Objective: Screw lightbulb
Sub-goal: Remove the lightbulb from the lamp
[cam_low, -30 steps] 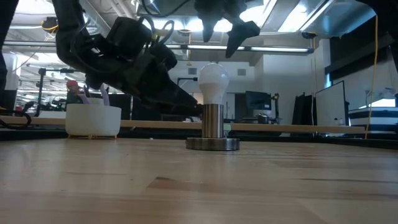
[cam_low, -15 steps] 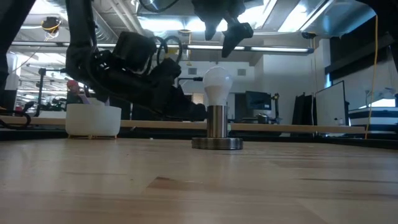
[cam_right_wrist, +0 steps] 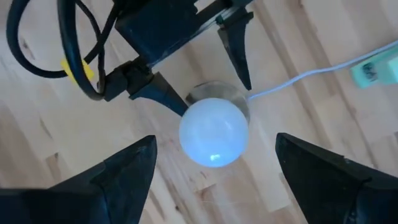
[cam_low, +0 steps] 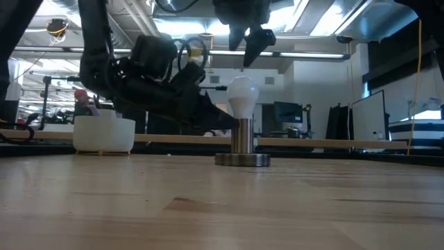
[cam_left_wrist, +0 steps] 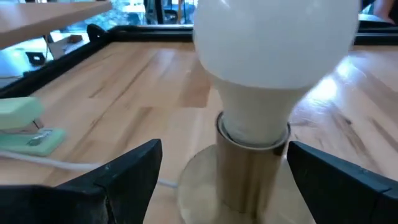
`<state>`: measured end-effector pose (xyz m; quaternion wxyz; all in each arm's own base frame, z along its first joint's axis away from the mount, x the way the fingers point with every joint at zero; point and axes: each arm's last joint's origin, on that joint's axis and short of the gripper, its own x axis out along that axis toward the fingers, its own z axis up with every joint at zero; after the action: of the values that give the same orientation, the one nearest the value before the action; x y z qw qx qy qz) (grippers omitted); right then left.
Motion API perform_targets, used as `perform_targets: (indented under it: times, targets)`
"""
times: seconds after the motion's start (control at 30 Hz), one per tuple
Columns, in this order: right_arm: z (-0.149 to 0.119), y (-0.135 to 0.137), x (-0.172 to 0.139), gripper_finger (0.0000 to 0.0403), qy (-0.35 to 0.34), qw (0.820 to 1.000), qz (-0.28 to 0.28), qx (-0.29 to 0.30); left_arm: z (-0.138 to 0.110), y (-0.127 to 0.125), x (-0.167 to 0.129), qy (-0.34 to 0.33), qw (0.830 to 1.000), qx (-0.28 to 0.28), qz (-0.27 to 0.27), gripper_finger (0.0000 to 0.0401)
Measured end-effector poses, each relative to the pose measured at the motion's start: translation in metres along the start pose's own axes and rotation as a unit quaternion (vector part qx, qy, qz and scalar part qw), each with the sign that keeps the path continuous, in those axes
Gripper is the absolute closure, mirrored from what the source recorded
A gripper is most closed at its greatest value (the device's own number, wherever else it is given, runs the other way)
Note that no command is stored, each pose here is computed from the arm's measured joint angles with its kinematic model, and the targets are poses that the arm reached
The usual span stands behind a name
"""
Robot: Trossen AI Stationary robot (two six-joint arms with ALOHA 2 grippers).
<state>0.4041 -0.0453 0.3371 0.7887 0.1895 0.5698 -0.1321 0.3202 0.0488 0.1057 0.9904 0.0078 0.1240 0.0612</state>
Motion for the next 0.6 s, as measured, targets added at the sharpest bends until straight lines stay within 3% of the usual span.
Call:
perform_targets:
  times: [0.3,0.6]
  targets:
    - [0.0,0.001,0.0,0.0072,-0.003,1.0,-0.008,-0.028,-0.035,-0.007,0.012,-0.002,0.999,-0.036,0.001,0.0066]
    - [0.001,-0.001,0.005,0.0072,-0.009,0.997,-0.042,-0.066,-0.039,-0.008,0.037,-0.011,1.0,-0.028,0.003,0.0069]
